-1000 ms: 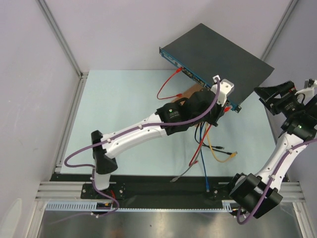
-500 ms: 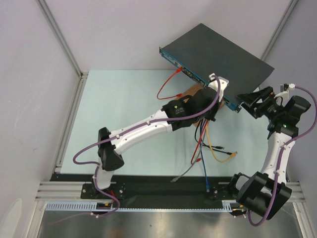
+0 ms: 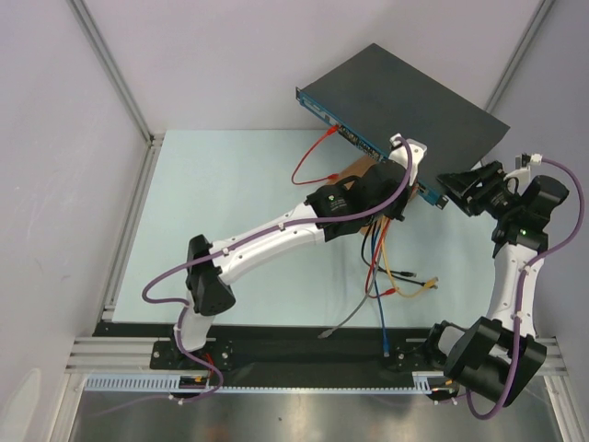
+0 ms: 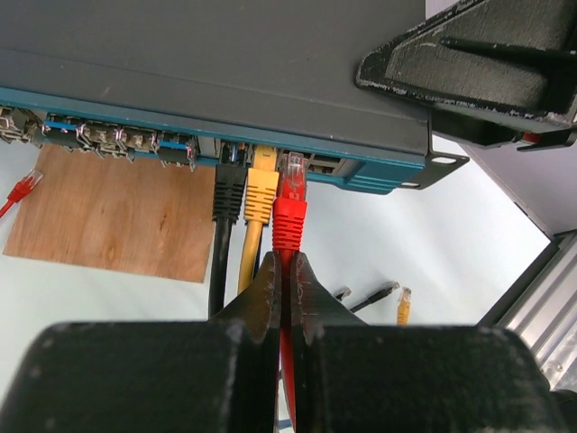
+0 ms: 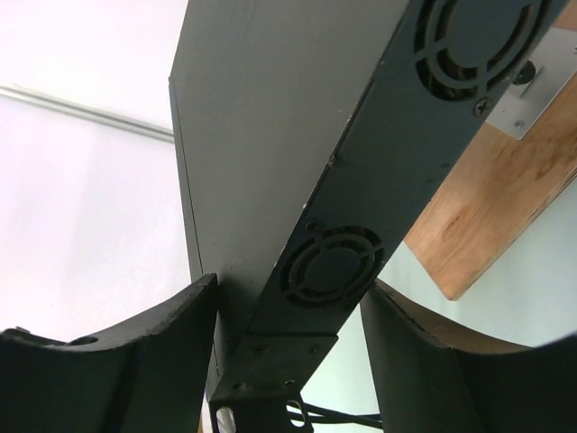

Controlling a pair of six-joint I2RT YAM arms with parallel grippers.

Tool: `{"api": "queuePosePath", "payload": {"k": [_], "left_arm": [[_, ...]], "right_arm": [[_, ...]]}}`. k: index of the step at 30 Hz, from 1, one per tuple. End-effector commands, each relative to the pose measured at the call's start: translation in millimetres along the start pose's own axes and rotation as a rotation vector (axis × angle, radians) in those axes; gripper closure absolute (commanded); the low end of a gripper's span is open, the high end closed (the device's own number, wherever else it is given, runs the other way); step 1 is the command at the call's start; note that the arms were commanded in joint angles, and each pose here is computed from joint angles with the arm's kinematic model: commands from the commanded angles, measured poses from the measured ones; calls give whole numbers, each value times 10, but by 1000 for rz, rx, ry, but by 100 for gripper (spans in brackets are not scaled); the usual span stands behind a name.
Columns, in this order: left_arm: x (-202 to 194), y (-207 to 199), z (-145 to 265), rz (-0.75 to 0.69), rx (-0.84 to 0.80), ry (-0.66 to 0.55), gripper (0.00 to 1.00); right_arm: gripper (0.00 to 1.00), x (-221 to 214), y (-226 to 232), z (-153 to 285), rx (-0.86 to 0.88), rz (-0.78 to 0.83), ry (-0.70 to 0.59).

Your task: Insert the plug into the switch port

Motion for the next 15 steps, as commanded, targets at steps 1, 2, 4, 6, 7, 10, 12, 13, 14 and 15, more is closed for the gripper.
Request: {"api": "queuePosePath", "payload": {"k": [1,2,4,6,7,10,12,13,14,15], "left_arm": [[248,-90,13,27,-36,-76,100],[260,-92,9,31,-38,-80,100],[246,-105,-19,29,-45,-76,100],[240,-116,-39,27,-50,-77,100],[247,-110,-46,29,-49,-79,100],[265,-117,-65,32,-57,-88,100],[300,-128,-71,38,-68,-100,100],[313,-143,-65,40,-77,-103,100],[334,-152,-67,42,-84,-110,99],[359,-164,-57,45,-94,-115,100]], "right_arm": [[38,38,151,-33,65,87,-15],[39,26,149,-36,67,84,-11],[42,19,150,-39,69,81,-7],[43,7,145,-42,70,82,-4],[44,6,150,-43,72,84,-3],[45,-11,160,-46,76,85,4],[46,-28,154,-51,76,88,9],[46,-38,141,-58,74,85,13],[46,-53,130,-65,71,84,17],[47,-59,123,-71,69,82,19]]}}
Point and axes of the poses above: each gripper's point midway between its finger pads, its own z axis back along the fingers, its own y axis along the line the jaws close on, x = y × z, the point moved 4 cm from there along z, back along the fingers, and after that the axes turned 12 degrees about z, right-handed, at the moved point
